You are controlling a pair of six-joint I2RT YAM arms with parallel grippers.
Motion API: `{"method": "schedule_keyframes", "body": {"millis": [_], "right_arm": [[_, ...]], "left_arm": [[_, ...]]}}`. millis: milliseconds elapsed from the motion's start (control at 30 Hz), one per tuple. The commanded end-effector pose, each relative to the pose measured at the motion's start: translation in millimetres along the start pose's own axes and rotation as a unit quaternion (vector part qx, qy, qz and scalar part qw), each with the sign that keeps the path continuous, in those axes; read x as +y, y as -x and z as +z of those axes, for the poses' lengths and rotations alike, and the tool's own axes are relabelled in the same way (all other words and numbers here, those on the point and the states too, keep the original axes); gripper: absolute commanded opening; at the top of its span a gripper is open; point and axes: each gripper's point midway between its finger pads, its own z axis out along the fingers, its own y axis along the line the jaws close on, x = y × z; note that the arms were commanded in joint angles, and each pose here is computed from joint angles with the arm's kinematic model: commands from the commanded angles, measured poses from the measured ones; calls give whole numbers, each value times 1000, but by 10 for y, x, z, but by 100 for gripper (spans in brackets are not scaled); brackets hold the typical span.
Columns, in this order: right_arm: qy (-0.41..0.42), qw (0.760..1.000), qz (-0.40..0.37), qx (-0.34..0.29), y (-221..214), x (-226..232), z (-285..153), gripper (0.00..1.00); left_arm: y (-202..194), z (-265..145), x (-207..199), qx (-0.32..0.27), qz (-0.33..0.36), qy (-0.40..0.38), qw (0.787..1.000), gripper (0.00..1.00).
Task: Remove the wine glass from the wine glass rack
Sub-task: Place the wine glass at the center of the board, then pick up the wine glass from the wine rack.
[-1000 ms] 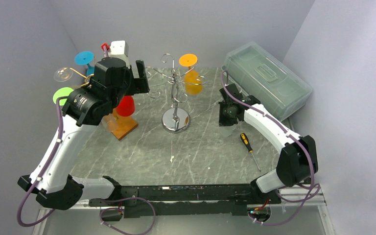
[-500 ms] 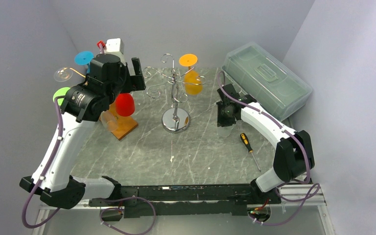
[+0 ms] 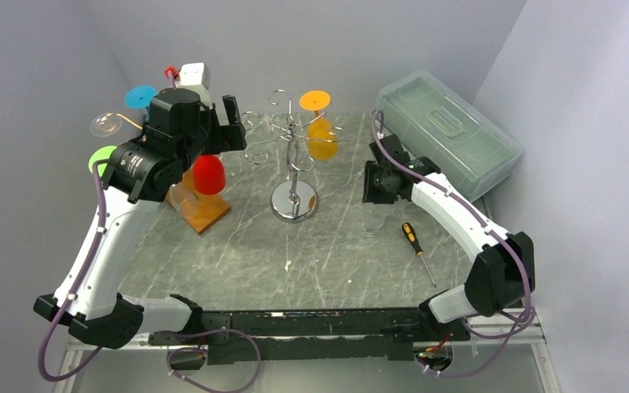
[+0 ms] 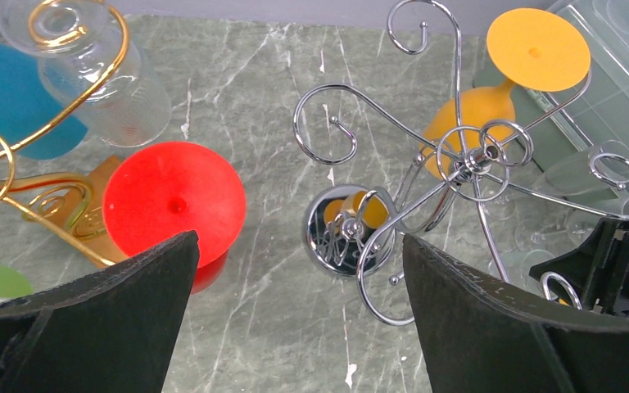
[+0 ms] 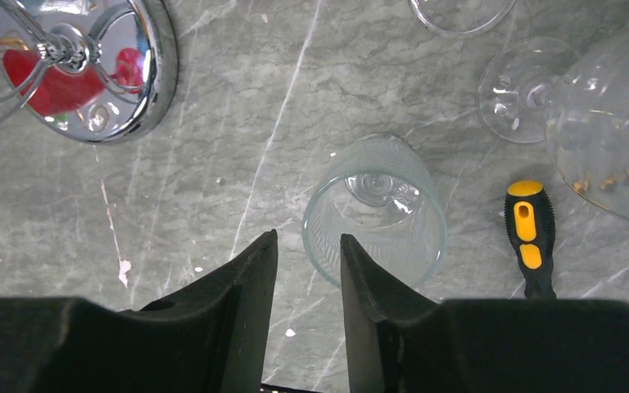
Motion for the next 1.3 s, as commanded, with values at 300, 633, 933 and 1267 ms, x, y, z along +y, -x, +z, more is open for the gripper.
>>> {"method": "schedule_keyframes", "body": {"millis": [300,633,933,1267], "right_arm": [[11,995,18,-102,472,37,-643,54],[38,988,33,-143,662,141,-811,85],[48,985,41,-160,660,133,-941,93],[57,984,49,-165,595,122,-991,94]], "left_arm": [[304,51,-233,-28,8,-45,999,100],[771,358,-644,-63,28,-91,993,100],[817,769,-1271,-71,47,-127,988,99],[618,1152,-1619,-57,60,-135,987,100]]}}
